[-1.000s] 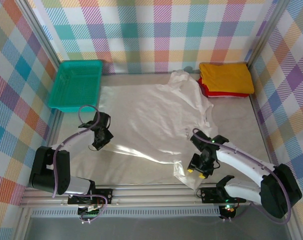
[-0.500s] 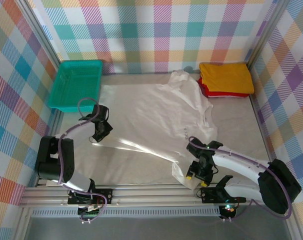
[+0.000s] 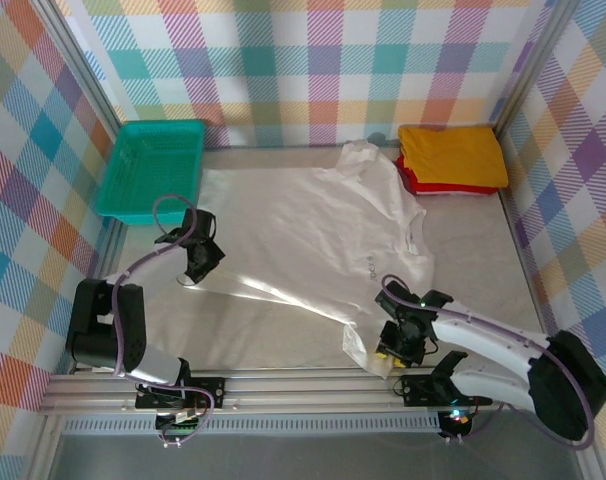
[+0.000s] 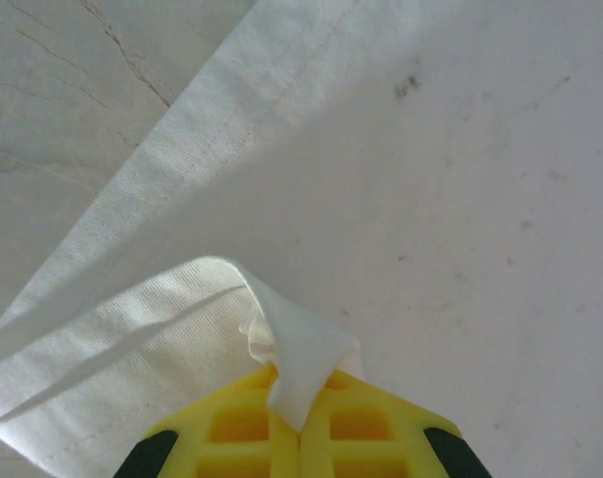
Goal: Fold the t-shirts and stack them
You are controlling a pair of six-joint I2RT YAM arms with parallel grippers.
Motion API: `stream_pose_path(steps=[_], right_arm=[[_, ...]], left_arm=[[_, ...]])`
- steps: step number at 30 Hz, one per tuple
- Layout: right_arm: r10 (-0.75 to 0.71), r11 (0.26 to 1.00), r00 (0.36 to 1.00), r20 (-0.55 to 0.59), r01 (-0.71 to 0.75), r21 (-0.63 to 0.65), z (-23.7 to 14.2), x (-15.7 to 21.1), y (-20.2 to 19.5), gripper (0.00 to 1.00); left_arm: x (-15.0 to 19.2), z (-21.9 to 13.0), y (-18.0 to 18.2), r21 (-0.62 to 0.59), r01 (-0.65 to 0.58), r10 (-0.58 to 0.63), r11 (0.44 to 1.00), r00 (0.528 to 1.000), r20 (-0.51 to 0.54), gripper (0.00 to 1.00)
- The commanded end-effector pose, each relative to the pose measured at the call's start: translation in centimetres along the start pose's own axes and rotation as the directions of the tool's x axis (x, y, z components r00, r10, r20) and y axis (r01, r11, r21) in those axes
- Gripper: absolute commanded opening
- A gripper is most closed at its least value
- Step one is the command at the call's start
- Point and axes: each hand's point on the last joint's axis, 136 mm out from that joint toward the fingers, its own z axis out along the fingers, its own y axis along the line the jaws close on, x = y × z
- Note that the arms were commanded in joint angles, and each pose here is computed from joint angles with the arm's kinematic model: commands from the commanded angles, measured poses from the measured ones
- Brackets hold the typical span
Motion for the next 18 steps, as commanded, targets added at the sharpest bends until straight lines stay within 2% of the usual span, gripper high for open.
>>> stream_pose_path(steps=[1, 3, 6, 11, 18], right_arm=[[0.032, 0.999, 0.989, 0.142, -0.033, 0.006, -1.2, -1.9, -1.0, 0.19], [0.047, 0.999, 0.985, 0.166, -0.048, 0.002, -2.0, -2.1, -1.3, 0.08], [0.044, 0.999, 0.982, 0.185, -0.042, -0.012, -3.4, -2.7, -0.8, 0.0], [0.028, 0.999, 0.977, 0.211, -0.021, -0.034, -5.9, -3.6, 0.6, 0.0], [0.102, 0.99, 0.975, 0.198, -0.081, -0.112, -8.0, -4.0, 0.8, 0.0]], left_arm=[[0.2, -1.2, 1.3, -0.009, 0.003, -0.003, 1.0, 1.0, 0.009, 0.0], [0.4, -1.9, 2.0, -0.012, 0.007, -0.006, 1.0, 1.0, 0.017, 0.0], [1.0, -3.2, 3.2, -0.026, 0.01, -0.009, 1.0, 1.0, 0.022, 0.0], [2.3, -4.8, 5.0, -0.032, 0.008, -0.008, 0.999, 1.0, 0.016, 0.0], [3.2, -7.0, 7.6, -0.041, 0.027, -0.024, 0.999, 0.997, 0.071, 0.0]])
